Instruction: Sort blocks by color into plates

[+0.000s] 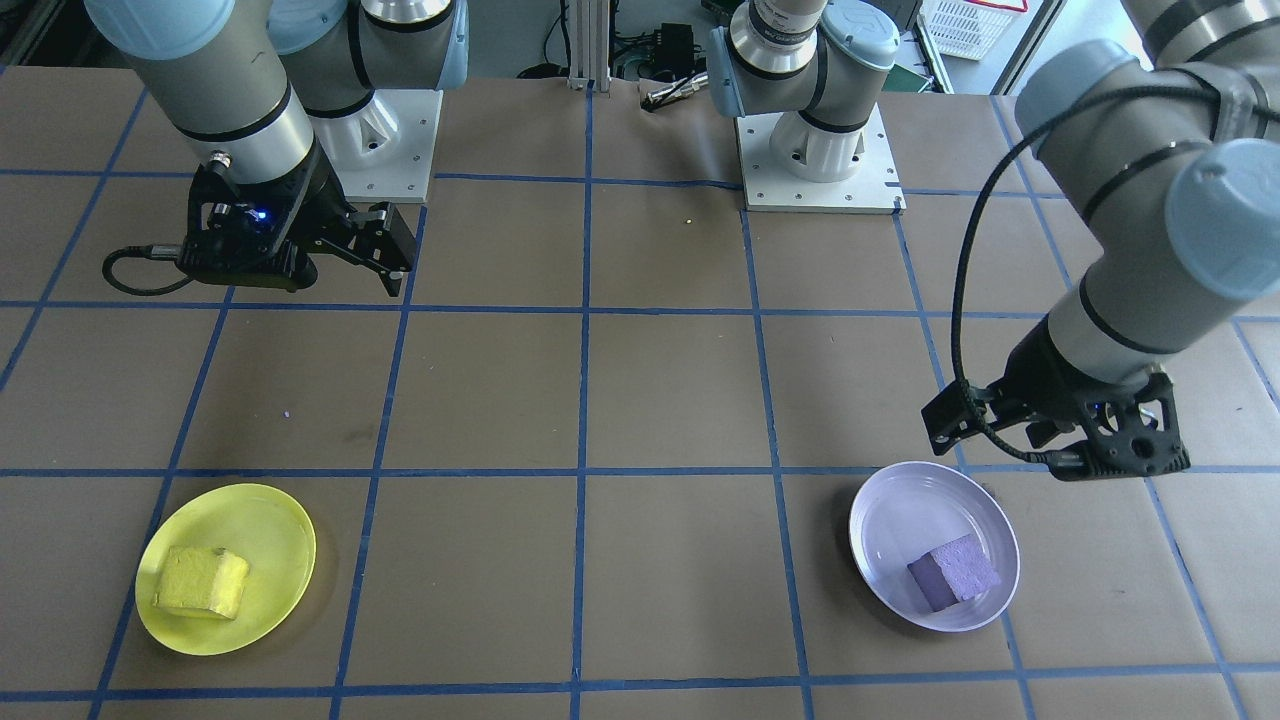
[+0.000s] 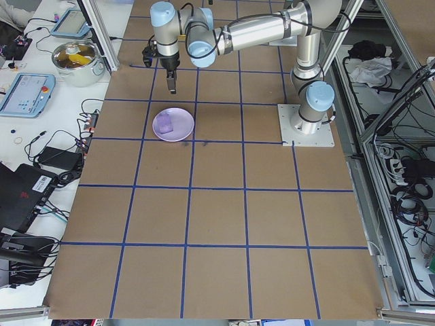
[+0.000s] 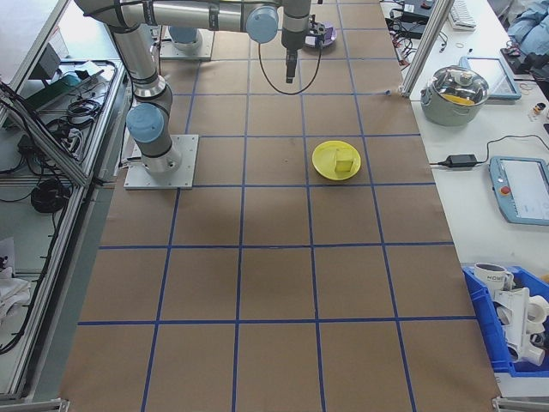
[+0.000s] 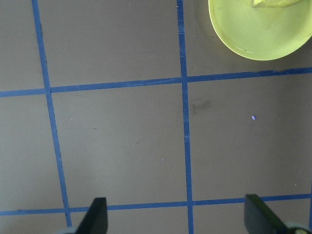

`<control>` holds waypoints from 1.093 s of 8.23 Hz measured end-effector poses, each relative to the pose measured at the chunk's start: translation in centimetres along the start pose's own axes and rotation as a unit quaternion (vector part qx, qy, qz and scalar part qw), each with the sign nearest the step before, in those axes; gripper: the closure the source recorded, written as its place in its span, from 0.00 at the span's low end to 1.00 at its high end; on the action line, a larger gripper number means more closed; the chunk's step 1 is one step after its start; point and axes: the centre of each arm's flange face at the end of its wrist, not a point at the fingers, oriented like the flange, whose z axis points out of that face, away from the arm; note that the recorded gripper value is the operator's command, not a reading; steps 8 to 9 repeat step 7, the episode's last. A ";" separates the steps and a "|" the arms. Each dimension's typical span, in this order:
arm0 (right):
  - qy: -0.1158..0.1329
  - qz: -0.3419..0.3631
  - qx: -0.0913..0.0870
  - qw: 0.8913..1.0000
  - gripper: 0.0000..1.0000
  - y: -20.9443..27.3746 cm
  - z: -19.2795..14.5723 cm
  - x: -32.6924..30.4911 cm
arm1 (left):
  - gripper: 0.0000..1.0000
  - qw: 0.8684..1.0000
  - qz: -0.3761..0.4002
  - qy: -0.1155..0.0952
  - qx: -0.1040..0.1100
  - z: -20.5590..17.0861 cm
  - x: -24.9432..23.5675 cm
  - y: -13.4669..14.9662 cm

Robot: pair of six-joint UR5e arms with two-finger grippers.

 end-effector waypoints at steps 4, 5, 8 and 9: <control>0.000 0.002 -0.003 1.000 0.00 0.0 -0.1 0.2 | 0.00 0.999 -0.022 0.003 0.050 -8.1 8.7 6.1; 0.000 0.003 -0.003 1.000 0.00 -0.1 -0.1 0.2 | 0.00 0.998 -0.027 0.006 0.056 -8.9 10.6 7.1; 0.000 0.004 -0.001 1.000 0.00 -0.1 -0.3 0.3 | 0.00 0.998 -0.029 0.009 0.063 -9.8 12.1 8.2; 0.000 0.004 -0.001 1.000 0.00 -0.1 -0.3 0.3 | 0.00 0.998 -0.029 0.009 0.063 -9.8 12.1 8.2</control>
